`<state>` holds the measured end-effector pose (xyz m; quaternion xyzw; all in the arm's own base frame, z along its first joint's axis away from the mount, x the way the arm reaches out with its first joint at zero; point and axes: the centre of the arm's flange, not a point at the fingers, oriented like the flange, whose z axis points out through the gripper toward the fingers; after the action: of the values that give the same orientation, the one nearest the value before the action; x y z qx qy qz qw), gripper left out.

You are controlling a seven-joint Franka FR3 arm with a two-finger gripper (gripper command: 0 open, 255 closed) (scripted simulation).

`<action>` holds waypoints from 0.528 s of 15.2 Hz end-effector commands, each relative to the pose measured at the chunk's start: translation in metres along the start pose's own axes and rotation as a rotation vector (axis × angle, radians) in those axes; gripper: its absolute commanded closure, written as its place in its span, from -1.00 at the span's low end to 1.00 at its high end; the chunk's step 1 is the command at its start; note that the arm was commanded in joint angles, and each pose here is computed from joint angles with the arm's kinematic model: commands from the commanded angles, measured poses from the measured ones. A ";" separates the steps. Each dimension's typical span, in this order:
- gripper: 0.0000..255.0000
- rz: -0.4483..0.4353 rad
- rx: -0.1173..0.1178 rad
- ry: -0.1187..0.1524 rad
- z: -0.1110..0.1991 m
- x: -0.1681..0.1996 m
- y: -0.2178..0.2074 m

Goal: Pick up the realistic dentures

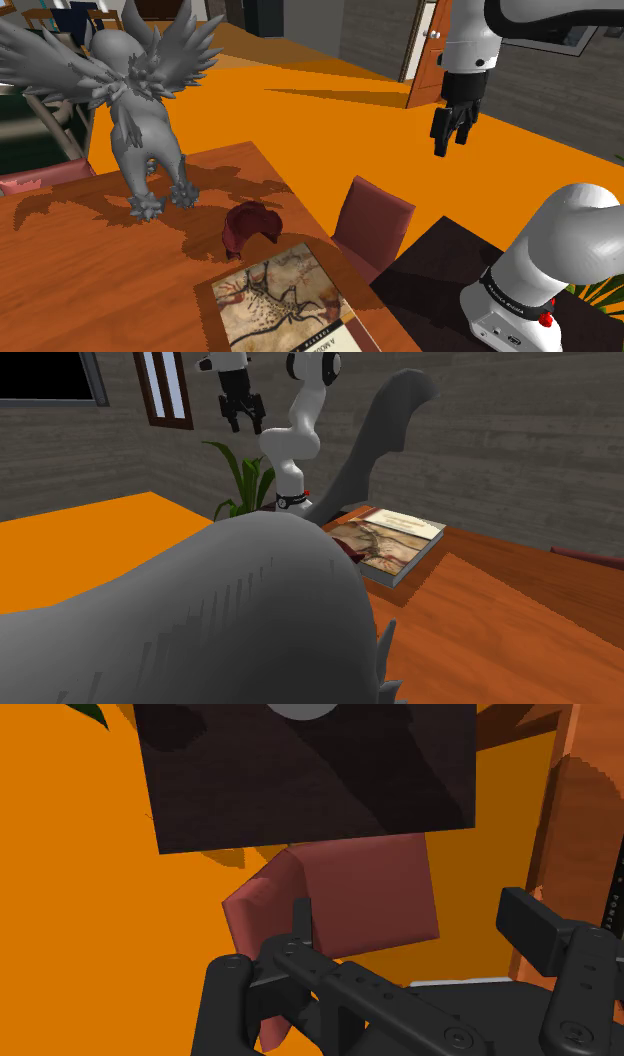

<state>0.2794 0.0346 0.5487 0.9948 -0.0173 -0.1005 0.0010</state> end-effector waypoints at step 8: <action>-1.00 -0.150 -0.077 0.068 0.016 0.050 -0.079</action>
<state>0.3223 0.0980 0.5260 0.9956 0.0495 -0.0737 0.0286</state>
